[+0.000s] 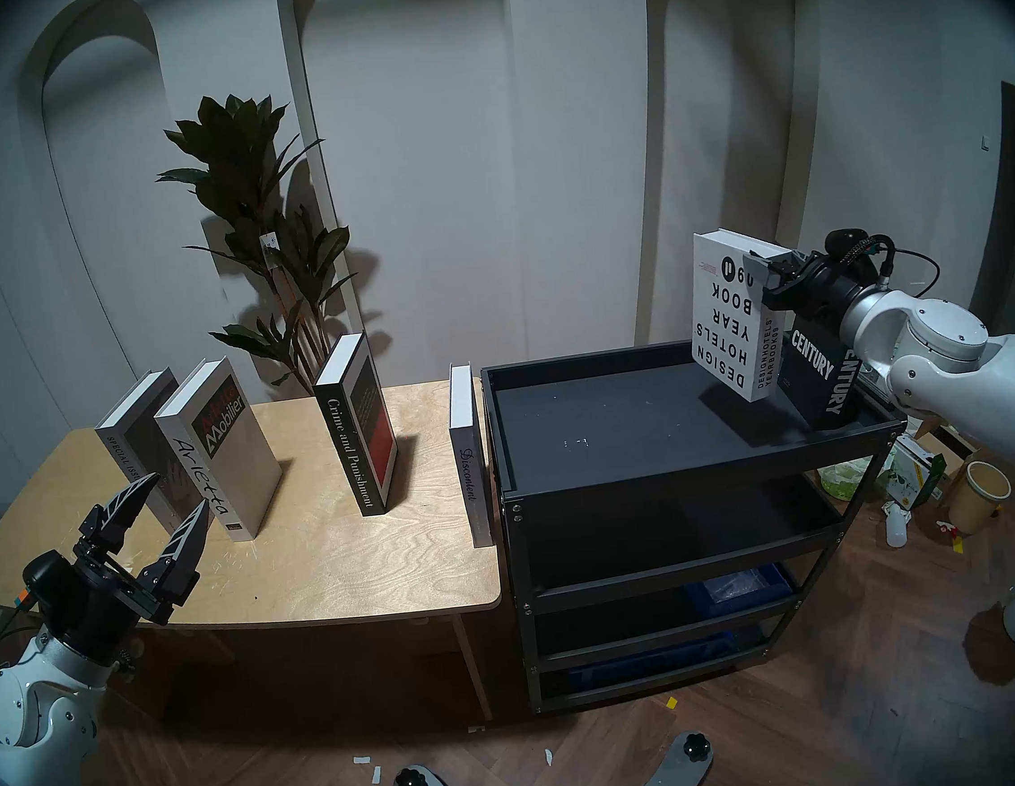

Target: Move the books from the display table onto the shelf, standing them upright with spines facing out and tallest at one end

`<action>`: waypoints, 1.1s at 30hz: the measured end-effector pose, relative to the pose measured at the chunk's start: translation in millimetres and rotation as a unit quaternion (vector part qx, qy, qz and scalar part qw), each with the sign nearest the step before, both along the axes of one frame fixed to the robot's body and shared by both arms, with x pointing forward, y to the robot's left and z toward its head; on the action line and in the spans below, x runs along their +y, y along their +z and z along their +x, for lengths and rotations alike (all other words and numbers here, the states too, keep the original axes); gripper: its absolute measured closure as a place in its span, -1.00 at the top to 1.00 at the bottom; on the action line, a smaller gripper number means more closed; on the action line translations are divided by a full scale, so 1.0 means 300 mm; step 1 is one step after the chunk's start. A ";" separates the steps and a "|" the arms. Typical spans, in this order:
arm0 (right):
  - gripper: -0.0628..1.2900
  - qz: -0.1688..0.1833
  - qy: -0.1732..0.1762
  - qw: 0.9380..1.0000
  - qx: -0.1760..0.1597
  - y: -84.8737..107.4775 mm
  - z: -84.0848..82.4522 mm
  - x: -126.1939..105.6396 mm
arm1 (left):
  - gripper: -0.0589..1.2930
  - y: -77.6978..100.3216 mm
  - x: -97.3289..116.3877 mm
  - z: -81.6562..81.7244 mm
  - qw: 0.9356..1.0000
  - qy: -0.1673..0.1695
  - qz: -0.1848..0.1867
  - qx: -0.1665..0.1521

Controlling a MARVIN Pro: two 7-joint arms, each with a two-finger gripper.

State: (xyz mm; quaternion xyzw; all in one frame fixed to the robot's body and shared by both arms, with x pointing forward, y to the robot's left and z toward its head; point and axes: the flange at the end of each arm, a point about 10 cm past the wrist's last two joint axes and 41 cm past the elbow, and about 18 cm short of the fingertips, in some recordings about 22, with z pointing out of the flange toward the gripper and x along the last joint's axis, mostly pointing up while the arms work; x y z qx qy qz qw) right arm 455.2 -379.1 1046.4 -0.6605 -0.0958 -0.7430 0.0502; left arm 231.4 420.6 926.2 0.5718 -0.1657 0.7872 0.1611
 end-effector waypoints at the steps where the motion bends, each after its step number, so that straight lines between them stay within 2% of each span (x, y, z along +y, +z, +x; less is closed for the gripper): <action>1: -0.22 0.007 -0.001 1.000 0.000 -0.004 -0.005 -0.009 | 0.95 0.000 0.000 -0.001 1.000 0.000 0.000 -0.002; 9: -0.22 0.043 0.007 0.999 0.008 -0.055 -0.041 -0.036 | 0.95 -0.005 0.004 -0.006 1.000 -0.003 -0.003 -0.017; 14: -0.22 0.049 0.002 0.999 0.000 -0.067 -0.048 -0.078 | 0.95 -0.008 0.007 -0.007 1.000 -0.005 -0.004 -0.024; 24: -0.22 0.032 -0.018 0.999 -0.031 -0.043 -0.049 -0.186 | 0.95 -0.011 0.010 -0.006 0.999 -0.011 -0.005 -0.035; 33: -0.22 0.012 -0.020 0.999 -0.038 -0.062 -0.060 -0.245 | 0.95 -0.013 0.013 -0.004 0.999 -0.017 -0.005 -0.043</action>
